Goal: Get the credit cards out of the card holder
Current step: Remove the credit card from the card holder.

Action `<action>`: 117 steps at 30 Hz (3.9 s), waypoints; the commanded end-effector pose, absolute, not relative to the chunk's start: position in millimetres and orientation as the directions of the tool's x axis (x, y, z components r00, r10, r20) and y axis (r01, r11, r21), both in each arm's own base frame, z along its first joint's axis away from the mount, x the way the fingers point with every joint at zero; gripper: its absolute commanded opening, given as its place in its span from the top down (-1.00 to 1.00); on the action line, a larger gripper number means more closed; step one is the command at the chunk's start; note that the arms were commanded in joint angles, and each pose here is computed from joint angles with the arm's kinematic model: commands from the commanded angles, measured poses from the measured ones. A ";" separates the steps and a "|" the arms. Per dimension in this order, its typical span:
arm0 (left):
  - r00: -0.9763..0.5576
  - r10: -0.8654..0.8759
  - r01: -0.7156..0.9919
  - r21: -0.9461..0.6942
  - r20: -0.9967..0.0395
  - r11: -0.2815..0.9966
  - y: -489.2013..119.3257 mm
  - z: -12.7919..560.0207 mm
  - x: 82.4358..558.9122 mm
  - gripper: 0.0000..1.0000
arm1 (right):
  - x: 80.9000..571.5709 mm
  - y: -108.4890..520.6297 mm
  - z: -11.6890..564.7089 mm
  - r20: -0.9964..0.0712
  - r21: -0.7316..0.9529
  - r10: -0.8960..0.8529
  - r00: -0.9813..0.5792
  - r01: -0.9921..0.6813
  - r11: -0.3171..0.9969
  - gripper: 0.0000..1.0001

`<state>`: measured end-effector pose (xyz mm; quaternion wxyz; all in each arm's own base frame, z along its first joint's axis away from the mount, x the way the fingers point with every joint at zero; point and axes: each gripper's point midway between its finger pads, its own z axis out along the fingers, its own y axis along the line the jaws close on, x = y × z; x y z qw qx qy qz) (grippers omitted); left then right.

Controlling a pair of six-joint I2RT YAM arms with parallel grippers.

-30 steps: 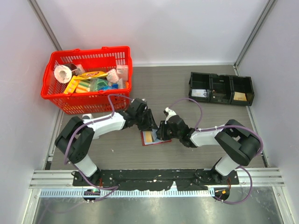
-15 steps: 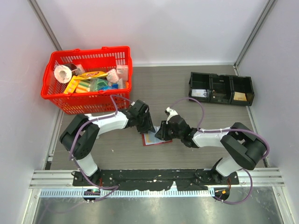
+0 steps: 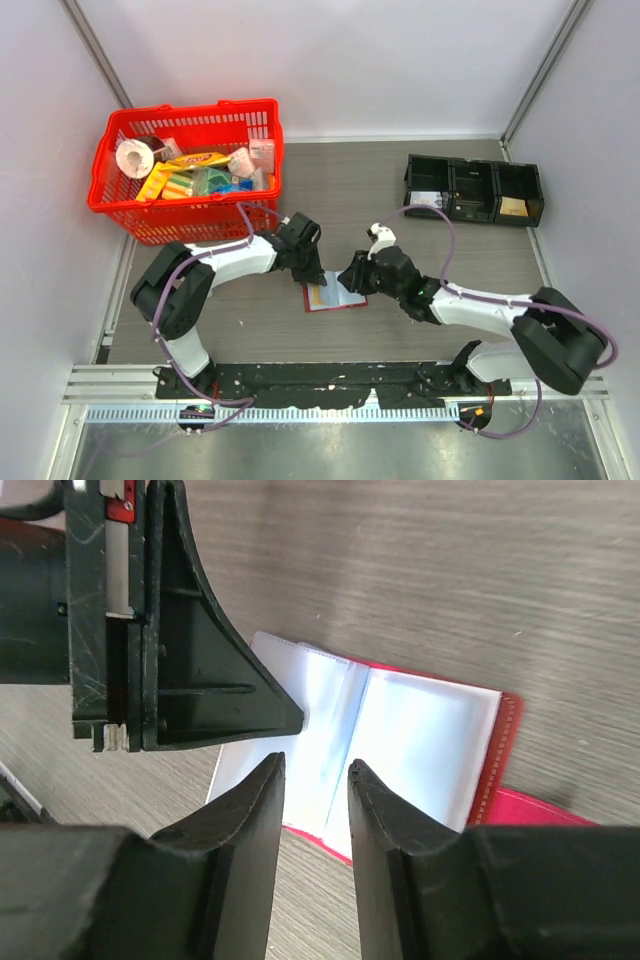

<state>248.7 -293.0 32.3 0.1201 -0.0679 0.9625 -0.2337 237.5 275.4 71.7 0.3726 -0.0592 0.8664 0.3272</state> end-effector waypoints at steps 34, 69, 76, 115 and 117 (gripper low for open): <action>-0.934 -0.043 0.161 -0.526 -0.355 0.835 -384.3 95.2 278.8 -0.04 | 237.5 213.3 143.6 -0.851 0.422 0.234 -0.469 -0.349 0.836 0.22; -0.911 0.031 0.148 -0.255 -0.411 0.956 -263.1 74.1 258.9 -0.01 | 250.8 304.4 51.2 -0.514 0.764 0.285 -0.809 -0.281 0.580 0.22; -0.892 0.067 0.172 -0.198 -0.447 0.965 -265.9 79.6 256.4 -0.09 | 247.6 290.1 34.6 -0.456 0.788 0.297 -0.839 -0.225 0.573 0.22; -0.940 0.071 0.132 -0.164 -0.333 0.978 -269.1 12.3 235.1 0.42 | 254.7 296.8 35.7 -0.433 0.799 0.289 -0.853 -0.215 0.561 0.39; -0.941 0.067 0.127 -0.164 -0.331 0.978 -268.2 12.0 234.8 0.43 | 254.9 290.2 34.5 -0.444 0.781 0.294 -0.847 -0.205 0.590 0.39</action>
